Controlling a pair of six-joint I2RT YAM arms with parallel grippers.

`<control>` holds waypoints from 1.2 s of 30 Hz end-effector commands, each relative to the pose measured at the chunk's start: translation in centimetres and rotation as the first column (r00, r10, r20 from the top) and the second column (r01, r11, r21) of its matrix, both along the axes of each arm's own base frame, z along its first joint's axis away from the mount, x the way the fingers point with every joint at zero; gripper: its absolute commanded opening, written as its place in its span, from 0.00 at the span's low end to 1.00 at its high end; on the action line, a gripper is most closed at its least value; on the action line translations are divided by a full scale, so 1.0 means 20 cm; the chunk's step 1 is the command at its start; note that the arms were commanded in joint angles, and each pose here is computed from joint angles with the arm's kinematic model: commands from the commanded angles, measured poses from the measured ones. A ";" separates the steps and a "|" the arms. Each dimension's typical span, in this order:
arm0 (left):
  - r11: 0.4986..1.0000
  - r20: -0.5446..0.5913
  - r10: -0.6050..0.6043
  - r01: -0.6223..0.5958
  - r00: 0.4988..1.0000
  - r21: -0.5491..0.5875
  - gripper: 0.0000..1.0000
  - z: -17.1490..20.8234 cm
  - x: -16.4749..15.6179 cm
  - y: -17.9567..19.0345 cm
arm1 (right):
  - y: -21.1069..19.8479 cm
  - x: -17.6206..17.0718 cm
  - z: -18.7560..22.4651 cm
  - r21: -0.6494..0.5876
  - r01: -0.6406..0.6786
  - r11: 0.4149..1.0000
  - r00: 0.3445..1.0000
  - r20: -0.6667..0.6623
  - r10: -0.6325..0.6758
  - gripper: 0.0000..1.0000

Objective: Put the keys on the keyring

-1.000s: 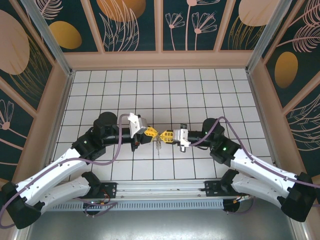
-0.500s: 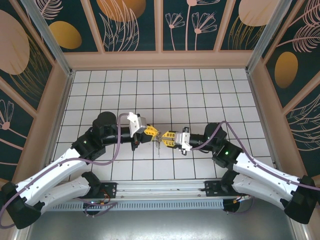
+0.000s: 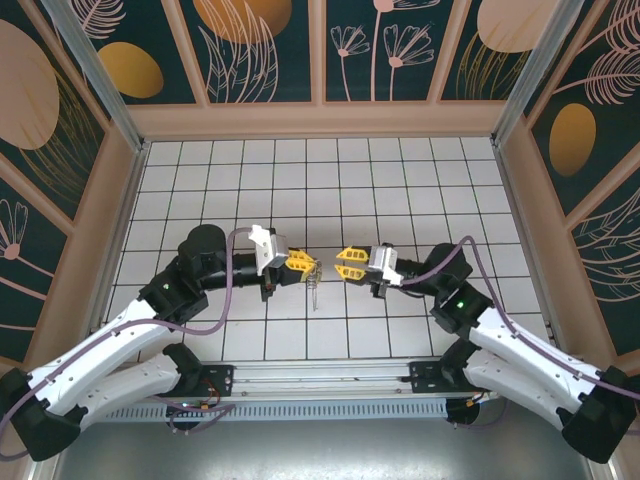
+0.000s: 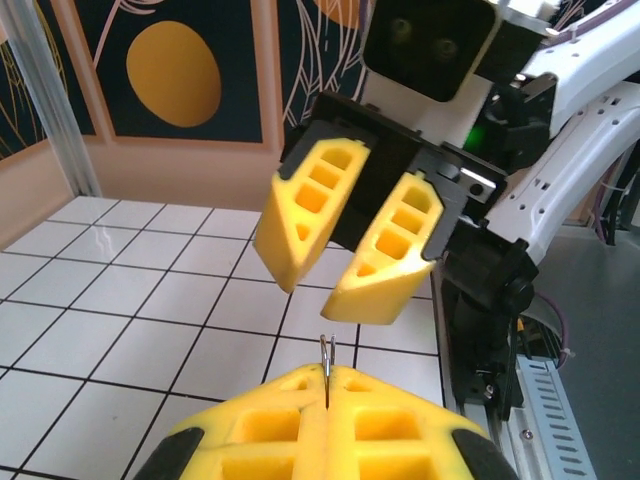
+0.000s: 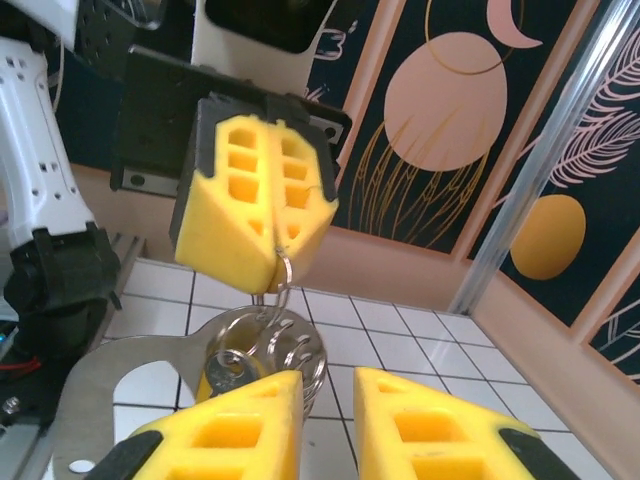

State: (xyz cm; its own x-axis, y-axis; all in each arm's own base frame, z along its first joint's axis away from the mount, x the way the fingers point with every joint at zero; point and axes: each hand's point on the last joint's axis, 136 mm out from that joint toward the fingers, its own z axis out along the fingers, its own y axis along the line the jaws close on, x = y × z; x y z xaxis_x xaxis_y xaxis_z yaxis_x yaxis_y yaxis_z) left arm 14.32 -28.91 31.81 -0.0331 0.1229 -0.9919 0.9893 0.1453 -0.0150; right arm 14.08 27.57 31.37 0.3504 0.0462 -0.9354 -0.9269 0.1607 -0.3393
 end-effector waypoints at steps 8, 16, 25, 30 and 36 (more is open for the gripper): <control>0.999 0.052 -0.039 0.040 0.998 -0.026 0.00 0.05 -0.03 0.00 | 0.04 -0.14 0.08 0.036 -0.234 0.972 0.972 -0.026 0.235 0.24; 0.998 0.025 -0.062 0.062 0.998 0.001 0.00 0.01 -0.03 -0.03 | 0.06 -0.08 0.09 0.040 -0.196 0.980 0.979 -0.046 0.198 0.19; 0.998 0.007 -0.068 0.068 0.998 0.015 0.00 -0.01 -0.02 -0.04 | 0.09 -0.04 0.05 0.027 -0.176 0.984 0.982 -0.070 0.178 0.24; 0.998 0.002 -0.067 0.067 0.998 0.021 0.00 -0.02 -0.01 -0.05 | 0.10 0.00 0.01 0.010 -0.137 0.990 0.986 -0.092 0.138 0.26; 0.997 0.001 -0.070 0.070 0.998 0.022 0.00 -0.02 -0.01 -0.05 | 0.10 0.02 -0.01 0.002 -0.117 0.993 0.988 -0.104 0.117 0.27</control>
